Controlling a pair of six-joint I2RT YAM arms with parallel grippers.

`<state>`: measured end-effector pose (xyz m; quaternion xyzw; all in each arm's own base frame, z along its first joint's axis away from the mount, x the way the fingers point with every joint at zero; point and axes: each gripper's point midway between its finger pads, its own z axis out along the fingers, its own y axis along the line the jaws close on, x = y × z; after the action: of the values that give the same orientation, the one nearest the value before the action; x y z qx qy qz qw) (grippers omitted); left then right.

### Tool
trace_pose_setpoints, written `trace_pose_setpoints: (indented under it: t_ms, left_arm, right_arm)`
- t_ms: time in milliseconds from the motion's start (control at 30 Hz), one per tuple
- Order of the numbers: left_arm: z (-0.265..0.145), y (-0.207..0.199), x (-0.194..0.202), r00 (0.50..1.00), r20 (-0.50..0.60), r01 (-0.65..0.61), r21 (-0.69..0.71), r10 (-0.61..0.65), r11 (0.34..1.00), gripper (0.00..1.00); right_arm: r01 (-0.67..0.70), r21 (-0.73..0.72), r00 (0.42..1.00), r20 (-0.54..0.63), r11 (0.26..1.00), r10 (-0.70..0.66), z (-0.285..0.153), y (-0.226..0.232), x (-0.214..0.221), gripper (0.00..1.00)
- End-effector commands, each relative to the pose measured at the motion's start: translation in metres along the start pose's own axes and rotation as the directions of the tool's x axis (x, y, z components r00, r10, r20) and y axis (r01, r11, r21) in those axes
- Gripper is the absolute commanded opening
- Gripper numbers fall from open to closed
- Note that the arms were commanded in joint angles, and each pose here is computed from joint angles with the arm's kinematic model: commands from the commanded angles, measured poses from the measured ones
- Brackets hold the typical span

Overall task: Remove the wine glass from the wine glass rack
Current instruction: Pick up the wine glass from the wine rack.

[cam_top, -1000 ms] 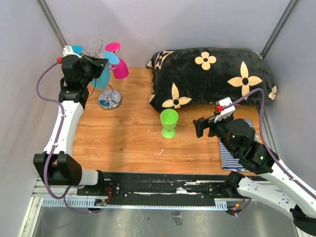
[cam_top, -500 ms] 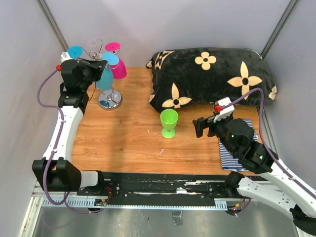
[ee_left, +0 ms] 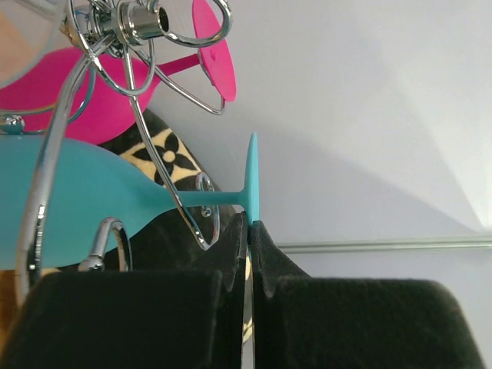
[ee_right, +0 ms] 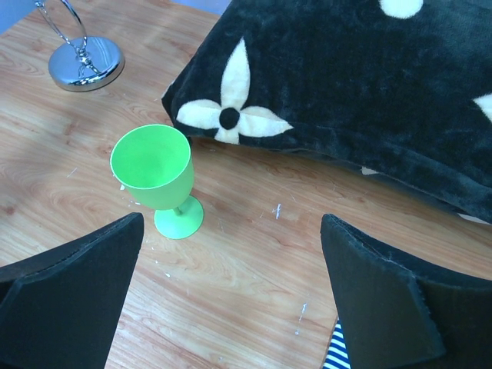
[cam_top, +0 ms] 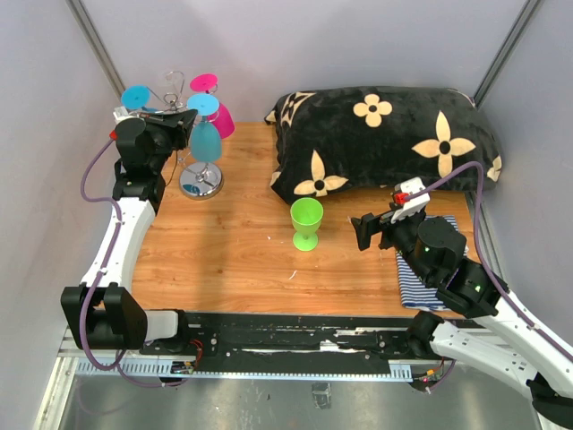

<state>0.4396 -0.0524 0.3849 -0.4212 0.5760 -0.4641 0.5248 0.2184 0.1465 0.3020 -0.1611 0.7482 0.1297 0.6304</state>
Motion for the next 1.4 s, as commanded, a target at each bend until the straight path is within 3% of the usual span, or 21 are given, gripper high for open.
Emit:
trace_pose_setpoints:
  t_ms: [0,500,800,1100,1367]
  left_arm:
    - [-0.001,-0.02,-0.006,0.999,0.037,0.017,0.101,-0.02,0.995,0.01]
    - [-0.007,-0.025,-0.023,0.989,0.146,-0.011,0.171,-0.014,0.985,0.0]
    - [-0.002,-0.011,-0.026,0.972,0.176,0.137,0.125,-0.158,0.983,0.0]
    - [0.006,-0.014,-0.02,0.959,0.243,0.128,0.098,-0.149,0.987,0.0]
    - [0.01,-0.01,-0.019,0.936,0.278,0.194,0.104,-0.216,0.975,0.0]
  right_arm:
    - [-0.021,0.016,1.0,0.015,1.0,0.021,-0.004,-0.004,-0.004,0.98]
    - [-0.021,0.016,1.0,0.011,1.0,0.021,-0.004,-0.004,-0.005,0.98]
    - [-0.018,0.015,1.0,0.005,1.0,0.018,-0.002,-0.003,-0.003,0.98]
    - [-0.011,0.016,1.0,0.004,1.0,0.011,-0.001,-0.003,-0.003,0.98]
    - [-0.007,0.018,1.0,0.004,1.0,0.007,-0.004,-0.005,0.0,0.98]
